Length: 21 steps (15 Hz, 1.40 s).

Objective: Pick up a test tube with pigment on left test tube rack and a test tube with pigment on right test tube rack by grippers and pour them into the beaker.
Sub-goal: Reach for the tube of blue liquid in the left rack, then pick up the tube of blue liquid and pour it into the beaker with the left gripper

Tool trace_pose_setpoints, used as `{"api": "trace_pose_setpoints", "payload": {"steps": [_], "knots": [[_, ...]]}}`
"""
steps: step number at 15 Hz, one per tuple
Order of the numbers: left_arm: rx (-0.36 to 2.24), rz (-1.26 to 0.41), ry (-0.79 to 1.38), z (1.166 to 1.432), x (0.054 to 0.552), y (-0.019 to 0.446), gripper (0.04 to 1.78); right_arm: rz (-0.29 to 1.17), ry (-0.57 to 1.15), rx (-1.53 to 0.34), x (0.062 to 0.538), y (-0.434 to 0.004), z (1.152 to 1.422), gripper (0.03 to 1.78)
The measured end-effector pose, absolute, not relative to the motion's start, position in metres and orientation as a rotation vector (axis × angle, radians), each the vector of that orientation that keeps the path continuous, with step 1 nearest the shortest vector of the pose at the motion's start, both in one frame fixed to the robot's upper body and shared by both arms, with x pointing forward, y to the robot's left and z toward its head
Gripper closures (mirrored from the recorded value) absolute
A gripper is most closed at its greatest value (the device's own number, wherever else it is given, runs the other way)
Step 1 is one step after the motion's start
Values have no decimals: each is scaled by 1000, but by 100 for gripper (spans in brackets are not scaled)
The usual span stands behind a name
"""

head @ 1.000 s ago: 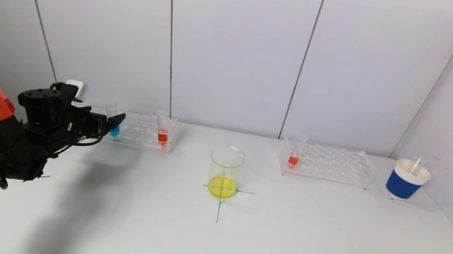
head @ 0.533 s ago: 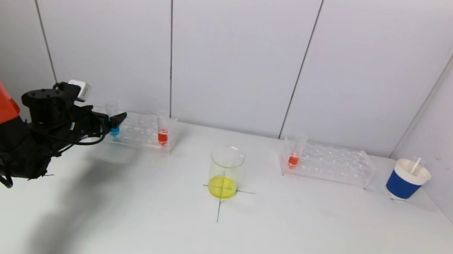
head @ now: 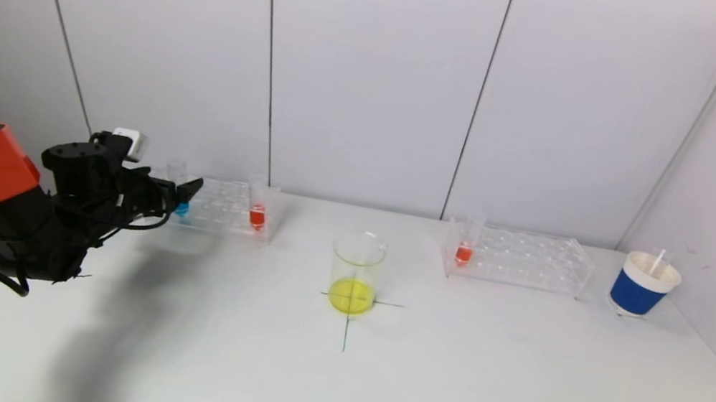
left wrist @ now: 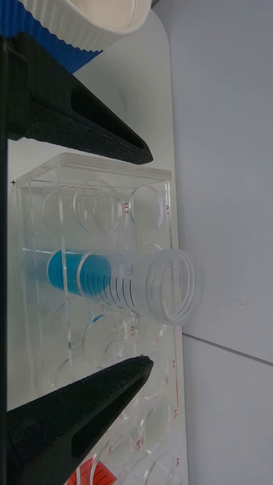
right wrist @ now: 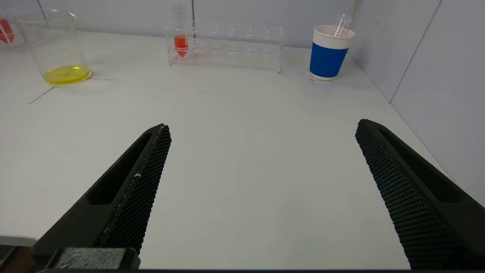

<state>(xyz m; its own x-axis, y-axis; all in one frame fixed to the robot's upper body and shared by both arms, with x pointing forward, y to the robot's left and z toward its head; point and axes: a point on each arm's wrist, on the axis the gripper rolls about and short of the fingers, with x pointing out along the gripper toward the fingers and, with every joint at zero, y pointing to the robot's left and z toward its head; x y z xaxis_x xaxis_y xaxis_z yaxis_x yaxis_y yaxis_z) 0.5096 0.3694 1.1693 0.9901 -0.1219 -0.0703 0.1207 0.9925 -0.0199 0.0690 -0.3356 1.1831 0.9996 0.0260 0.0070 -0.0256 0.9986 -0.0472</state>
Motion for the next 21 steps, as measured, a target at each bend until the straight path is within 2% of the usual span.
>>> {"api": "trace_pose_setpoints", "payload": {"steps": [6, 8, 11, 15, 16, 21], "knots": [[-6, -131, 41, 1166, 513, 365, 7, 25, -8, -47, 69, -336, 1183, 4], [-6, -134, 45, 1164, 514, 363, 17, 25, -7, -47, 69, -336, 1183, 4], [-7, -137, 49, 1162, 515, 362, 51, 25, -8, -47, 69, -336, 1183, 4], [-7, -138, 44, 1163, 516, 362, 124, 25, -7, -47, 69, -336, 1183, 4], [-6, -137, 43, 1162, 518, 363, 134, 25, -7, -47, 69, -336, 1183, 4], [-4, -137, 41, 1161, 519, 363, 138, 25, -8, -47, 69, -336, 1183, 4]]}}
